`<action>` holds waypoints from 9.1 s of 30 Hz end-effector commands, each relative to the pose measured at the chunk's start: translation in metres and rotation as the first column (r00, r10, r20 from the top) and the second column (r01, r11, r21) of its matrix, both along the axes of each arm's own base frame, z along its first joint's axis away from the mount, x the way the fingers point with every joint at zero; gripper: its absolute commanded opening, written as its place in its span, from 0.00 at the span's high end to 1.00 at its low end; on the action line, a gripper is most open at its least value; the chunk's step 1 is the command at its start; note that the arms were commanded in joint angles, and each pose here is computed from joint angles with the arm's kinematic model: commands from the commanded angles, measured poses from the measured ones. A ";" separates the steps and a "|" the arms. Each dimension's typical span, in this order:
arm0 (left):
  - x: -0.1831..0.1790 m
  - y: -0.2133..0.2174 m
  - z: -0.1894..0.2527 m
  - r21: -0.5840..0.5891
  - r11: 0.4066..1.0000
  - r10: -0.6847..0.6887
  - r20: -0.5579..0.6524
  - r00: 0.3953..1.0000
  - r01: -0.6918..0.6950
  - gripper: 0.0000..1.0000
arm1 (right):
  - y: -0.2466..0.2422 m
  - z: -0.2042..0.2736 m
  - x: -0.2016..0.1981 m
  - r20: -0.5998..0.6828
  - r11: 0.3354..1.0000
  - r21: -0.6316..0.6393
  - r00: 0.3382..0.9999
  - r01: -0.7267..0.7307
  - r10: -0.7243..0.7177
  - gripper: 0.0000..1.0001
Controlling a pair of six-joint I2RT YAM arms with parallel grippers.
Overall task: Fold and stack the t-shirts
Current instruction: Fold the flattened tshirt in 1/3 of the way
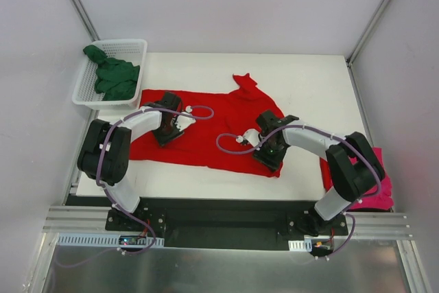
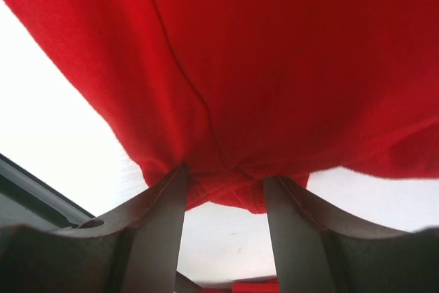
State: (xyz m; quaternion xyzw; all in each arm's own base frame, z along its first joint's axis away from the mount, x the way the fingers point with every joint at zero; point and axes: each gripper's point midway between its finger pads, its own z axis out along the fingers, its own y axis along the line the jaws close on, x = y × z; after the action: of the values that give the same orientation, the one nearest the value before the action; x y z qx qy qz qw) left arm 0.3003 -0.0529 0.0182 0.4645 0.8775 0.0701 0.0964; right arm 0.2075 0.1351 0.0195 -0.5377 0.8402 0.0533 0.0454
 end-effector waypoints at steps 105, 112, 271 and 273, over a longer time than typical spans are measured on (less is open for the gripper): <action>0.007 0.063 -0.030 0.075 0.997 0.007 -0.053 0.999 -0.003 0.59 | -0.033 0.001 0.078 -0.037 0.984 -0.176 0.999 0.012 -0.019 0.43; -0.058 0.069 -0.037 0.085 0.996 -0.026 -0.114 0.993 0.036 0.58 | -0.035 -0.002 0.083 -0.043 0.982 -0.190 0.999 0.009 -0.017 0.43; -0.201 0.060 0.018 0.033 0.937 -0.280 -0.519 0.808 0.347 1.00 | -0.099 0.010 -0.106 -0.235 0.883 -0.356 0.944 -0.306 0.233 0.99; -0.201 0.061 0.019 0.035 0.938 -0.277 -0.519 0.809 0.344 0.94 | -0.097 0.011 -0.107 -0.235 0.887 -0.352 0.945 -0.300 0.227 0.84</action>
State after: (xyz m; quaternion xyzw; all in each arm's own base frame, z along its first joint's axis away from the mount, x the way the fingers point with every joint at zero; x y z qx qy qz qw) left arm 0.1073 0.0016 0.0310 0.6043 0.7852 -0.0055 -0.1353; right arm 0.1110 0.0501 0.0239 -0.6353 0.7616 -0.0486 -0.1183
